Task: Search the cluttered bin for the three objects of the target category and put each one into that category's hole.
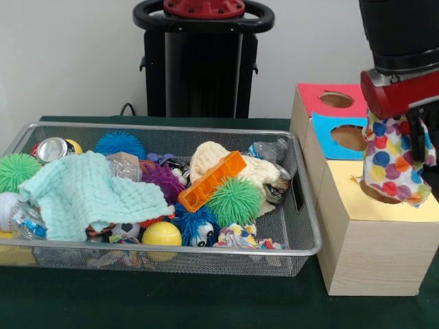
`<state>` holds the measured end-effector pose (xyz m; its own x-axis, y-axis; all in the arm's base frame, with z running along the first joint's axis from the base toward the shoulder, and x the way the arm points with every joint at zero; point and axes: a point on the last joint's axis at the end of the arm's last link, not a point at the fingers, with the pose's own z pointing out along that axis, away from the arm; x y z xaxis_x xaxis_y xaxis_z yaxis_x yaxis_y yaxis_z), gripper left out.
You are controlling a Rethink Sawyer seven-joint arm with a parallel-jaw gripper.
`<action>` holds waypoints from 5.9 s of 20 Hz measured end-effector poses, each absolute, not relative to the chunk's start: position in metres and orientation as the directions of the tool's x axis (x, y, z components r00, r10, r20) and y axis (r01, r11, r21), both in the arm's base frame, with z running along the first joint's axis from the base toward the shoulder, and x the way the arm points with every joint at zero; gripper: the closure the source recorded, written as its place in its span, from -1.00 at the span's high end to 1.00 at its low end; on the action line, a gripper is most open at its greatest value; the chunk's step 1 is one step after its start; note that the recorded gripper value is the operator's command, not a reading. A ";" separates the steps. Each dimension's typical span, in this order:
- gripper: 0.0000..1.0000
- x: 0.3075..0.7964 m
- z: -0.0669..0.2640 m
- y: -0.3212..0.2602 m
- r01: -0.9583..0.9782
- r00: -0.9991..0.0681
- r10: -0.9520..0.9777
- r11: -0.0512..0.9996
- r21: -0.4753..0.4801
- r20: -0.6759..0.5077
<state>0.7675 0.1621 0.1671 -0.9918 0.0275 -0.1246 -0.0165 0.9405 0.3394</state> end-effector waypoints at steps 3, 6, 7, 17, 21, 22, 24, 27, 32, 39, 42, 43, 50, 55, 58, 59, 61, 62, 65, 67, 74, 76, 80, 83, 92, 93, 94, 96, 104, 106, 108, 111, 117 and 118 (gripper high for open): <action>-1.00 0.765 0.154 0.160 -0.017 -0.993 0.024 0.944 0.328 -0.120; -1.00 0.761 0.144 0.158 -0.018 -0.994 0.017 0.948 0.317 -0.108; -1.00 0.758 0.136 0.157 -0.019 -0.995 0.012 0.951 0.309 -0.098; -1.00 0.746 0.105 0.149 -0.006 -0.999 0.009 0.955 0.296 -0.047; -1.00 0.742 0.094 0.150 -0.001 -1.000 0.006 0.954 0.300 -0.025; -1.00 0.741 0.092 0.151 0.000 -1.000 0.006 0.954 0.301 -0.021; -1.00 0.739 0.087 0.151 0.002 -1.000 0.006 0.953 0.303 -0.012; -1.00 0.734 0.078 0.152 0.007 -1.000 0.004 0.951 0.308 0.011; -1.00 0.734 0.078 0.155 0.012 -1.000 0.005 0.946 0.323 0.022; -1.00 0.733 0.080 0.159 0.026 -0.999 0.013 0.927 0.375 0.037; -1.00 0.732 0.085 0.158 0.039 -0.999 0.022 0.913 0.405 0.046; -1.00 0.731 0.086 0.158 0.041 -0.999 0.023 0.911 0.410 0.048; -1.00 0.724 0.092 0.158 0.044 -0.998 0.021 0.903 0.428 0.060; -1.00 0.723 0.089 0.158 0.044 -0.998 0.019 0.902 0.429 0.063; -1.00 0.722 0.087 0.159 0.046 -0.998 0.018 0.902 0.430 0.068; -1.00 0.722 0.086 0.159 0.046 -0.998 0.018 0.902 0.430 0.068; -1.00 0.720 0.082 0.160 0.047 -0.997 0.017 0.901 0.431 0.074; -1.00 0.719 0.079 0.161 0.047 -0.997 0.015 0.901 0.431 0.079; -1.00 0.718 0.074 0.165 0.047 -0.996 0.011 0.900 0.433 0.085; -1.00 0.716 0.066 0.171 0.046 -0.996 0.006 0.899 0.436 0.092; -1.00 0.720 0.062 0.176 0.043 -0.996 0.002 0.896 0.441 0.093; -1.00 0.721 0.062 0.176 0.042 -0.996 0.001 0.896 0.441 0.093; -1.00 0.721 0.062 0.176 0.042 -0.996 0.001 0.897 0.441 0.093; -1.00 0.721 0.063 0.176 0.040 -0.996 -0.001 0.898 0.437 0.093; 1.00 0.722 0.062 0.175 0.019 -0.996 -0.018 0.909 0.416 0.086; 1.00 0.722 0.061 0.175 0.018 -0.996 -0.019 0.910 0.414 0.086; 1.00 0.722 0.061 0.174 0.017 -0.996 -0.020 0.911 0.412 0.086; 1.00 0.723 0.059 0.167 0.013 -0.996 -0.021 0.916 0.402 0.082; 1.00 0.723 0.060 0.168 0.011 -0.997 -0.023 0.916 0.401 0.080; 1.00 0.723 0.060 0.168 0.010 -0.997 -0.024 0.916 0.400 0.080; 1.00 0.723 0.060 0.168 0.010 -0.997 -0.024 0.916 0.400 0.080; 1.00 0.723 0.060 0.168 0.011 -0.997 -0.024 0.916 0.400 0.080; 1.00 0.722 0.060 0.167 0.012 -0.997 -0.022 0.916 0.401 0.080; 1.00 0.722 0.061 0.166 0.013 -0.997 -0.021 0.916 0.401 0.079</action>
<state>0.7220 0.1661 0.0606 -0.9967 -0.0209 0.0790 0.0125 0.9161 0.4007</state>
